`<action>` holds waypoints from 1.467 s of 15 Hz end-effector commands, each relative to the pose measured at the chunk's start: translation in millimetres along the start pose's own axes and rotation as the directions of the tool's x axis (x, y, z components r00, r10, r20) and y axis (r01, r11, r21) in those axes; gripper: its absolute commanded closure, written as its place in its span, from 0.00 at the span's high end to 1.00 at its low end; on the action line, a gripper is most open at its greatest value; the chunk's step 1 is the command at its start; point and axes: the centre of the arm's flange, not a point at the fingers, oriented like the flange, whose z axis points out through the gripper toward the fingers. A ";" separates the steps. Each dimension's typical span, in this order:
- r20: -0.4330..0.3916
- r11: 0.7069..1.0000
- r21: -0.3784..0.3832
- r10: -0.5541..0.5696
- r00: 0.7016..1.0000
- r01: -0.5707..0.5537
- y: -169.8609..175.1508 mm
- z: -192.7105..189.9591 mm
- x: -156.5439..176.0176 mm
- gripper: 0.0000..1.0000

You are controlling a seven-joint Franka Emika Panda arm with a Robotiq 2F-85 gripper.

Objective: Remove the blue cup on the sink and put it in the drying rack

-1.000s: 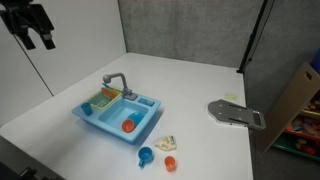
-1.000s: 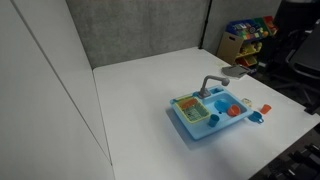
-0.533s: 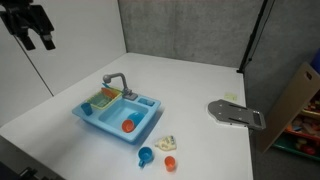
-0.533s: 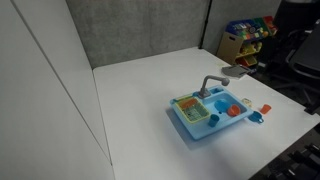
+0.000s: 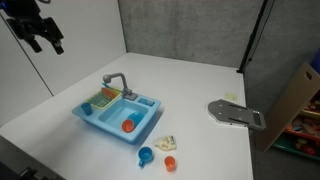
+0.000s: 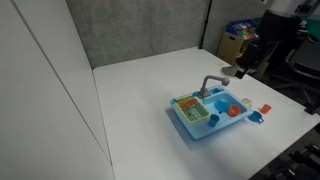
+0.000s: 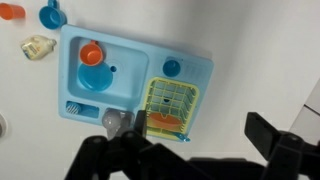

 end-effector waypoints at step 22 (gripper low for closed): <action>0.198 0.999 -0.024 0.053 0.979 -0.049 18.4 172.4 14.8 1.00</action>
